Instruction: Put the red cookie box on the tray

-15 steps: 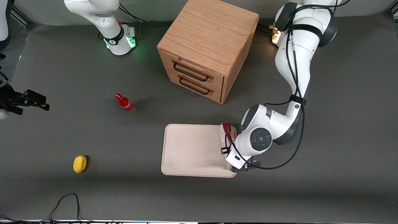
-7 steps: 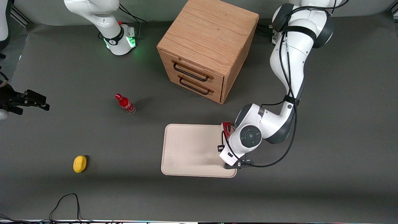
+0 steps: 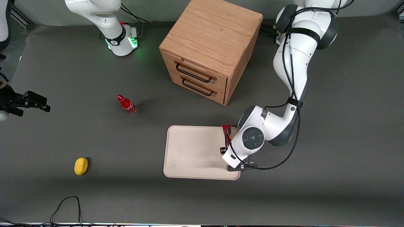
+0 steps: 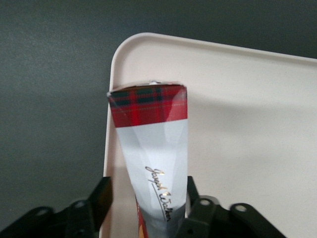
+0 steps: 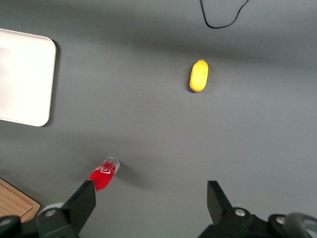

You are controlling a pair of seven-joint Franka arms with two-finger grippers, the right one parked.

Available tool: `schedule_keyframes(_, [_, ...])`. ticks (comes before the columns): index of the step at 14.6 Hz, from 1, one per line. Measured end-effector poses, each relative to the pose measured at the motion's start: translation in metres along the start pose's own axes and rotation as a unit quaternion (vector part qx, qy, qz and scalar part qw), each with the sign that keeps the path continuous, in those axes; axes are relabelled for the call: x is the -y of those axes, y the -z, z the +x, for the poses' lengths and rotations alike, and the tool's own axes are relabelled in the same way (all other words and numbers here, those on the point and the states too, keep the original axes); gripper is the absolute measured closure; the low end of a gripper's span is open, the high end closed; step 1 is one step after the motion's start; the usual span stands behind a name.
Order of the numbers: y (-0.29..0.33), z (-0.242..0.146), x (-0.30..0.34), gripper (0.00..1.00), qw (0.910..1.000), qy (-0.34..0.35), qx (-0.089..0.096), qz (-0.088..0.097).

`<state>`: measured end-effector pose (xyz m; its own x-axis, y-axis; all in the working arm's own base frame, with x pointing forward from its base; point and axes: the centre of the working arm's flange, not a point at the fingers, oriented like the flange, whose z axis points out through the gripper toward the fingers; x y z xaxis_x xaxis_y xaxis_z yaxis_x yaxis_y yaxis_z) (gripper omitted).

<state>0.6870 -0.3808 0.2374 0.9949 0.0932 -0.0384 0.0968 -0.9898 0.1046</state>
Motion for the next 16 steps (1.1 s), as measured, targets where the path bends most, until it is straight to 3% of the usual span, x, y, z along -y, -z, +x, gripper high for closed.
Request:
schedule_keyframes(2, [0.010,0.003,0.001,0.05,1.0000,0.005,-0.007,-0.001])
schedule_keyframes(3, [0.019,0.004,0.004,0.00,1.0000,0.006,-0.005,0.003])
schedule_keyframes(7, [0.086,0.000,0.022,0.00,0.9991,0.016,0.025,0.031])
schedule_keyframes(12, [0.171,-0.007,0.081,0.00,0.9980,0.047,0.020,0.038])
schedule_keyframes(16, [0.227,-0.040,0.156,0.00,0.9971,0.043,0.030,0.055])
